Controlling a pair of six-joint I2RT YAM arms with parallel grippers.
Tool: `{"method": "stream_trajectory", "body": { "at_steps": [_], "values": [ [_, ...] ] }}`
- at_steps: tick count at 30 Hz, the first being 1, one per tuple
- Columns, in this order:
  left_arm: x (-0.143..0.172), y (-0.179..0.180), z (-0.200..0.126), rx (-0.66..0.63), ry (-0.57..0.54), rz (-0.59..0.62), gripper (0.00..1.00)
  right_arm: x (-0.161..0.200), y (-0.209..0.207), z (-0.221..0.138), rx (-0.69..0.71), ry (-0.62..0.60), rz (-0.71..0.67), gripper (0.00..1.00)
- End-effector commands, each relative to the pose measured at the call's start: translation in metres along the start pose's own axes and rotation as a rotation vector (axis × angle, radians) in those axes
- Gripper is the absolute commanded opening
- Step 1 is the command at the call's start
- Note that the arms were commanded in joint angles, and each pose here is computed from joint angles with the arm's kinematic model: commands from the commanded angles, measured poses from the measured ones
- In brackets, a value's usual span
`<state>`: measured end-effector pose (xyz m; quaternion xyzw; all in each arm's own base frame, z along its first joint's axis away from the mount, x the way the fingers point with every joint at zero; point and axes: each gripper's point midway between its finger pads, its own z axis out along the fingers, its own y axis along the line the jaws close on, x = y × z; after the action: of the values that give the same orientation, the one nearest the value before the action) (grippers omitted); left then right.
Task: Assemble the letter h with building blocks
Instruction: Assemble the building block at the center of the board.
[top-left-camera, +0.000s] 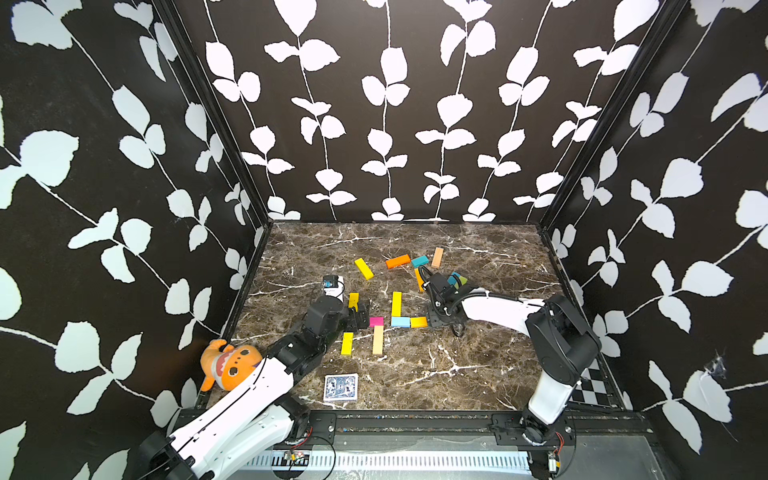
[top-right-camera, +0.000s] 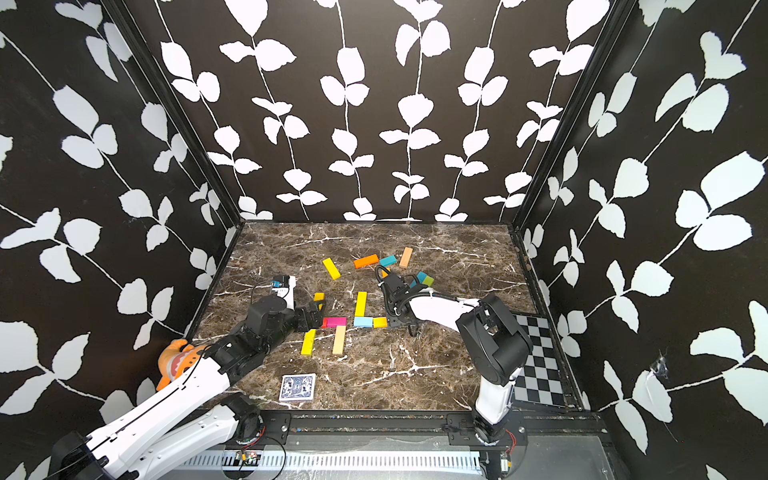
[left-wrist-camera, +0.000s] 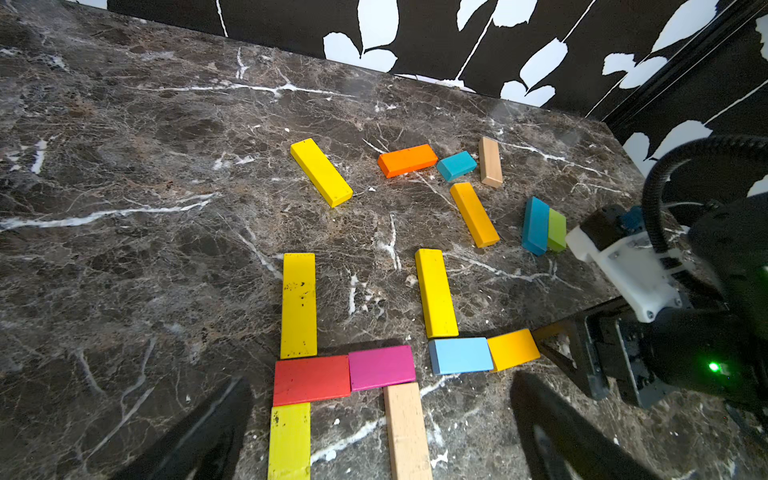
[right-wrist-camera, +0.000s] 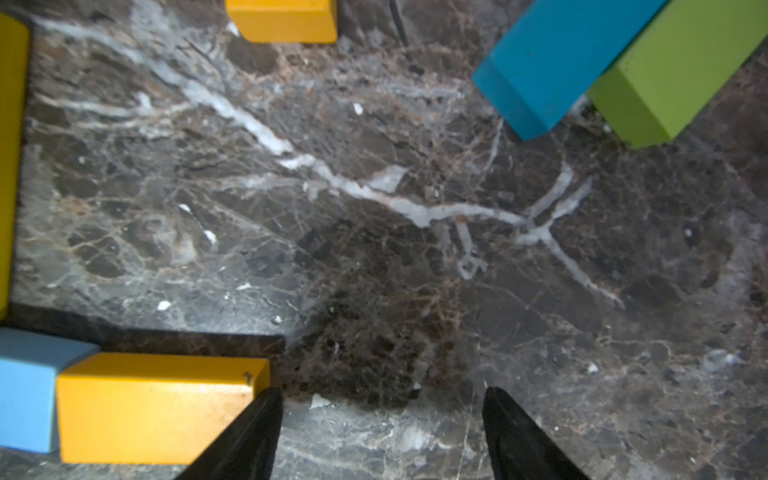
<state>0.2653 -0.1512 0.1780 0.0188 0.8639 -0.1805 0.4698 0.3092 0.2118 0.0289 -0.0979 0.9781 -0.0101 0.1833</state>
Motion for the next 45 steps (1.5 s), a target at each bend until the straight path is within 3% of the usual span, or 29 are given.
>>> {"method": "stream_trajectory", "body": {
  "at_steps": [1, 33, 39, 45],
  "values": [
    [-0.011, -0.004, -0.005, 0.007, -0.025, 0.003, 0.99, 0.002, -0.009, -0.001, 0.062, 0.004, 0.016, 0.76],
    [-0.008, -0.003, -0.002, 0.005, -0.018, 0.004, 0.99, 0.02, 0.007, -0.004, 0.023, 0.03, 0.024, 0.75],
    [-0.006, -0.011, 0.003, 0.037, -0.002, 0.011, 0.99, 0.007, -0.005, -0.02, 0.036, -0.059, 0.069, 0.79],
    [0.004, -0.039, 0.025, 0.15, 0.089, 0.009, 0.99, -0.011, 0.005, -0.033, -0.105, -0.156, 0.098, 0.81]
  ]
}}
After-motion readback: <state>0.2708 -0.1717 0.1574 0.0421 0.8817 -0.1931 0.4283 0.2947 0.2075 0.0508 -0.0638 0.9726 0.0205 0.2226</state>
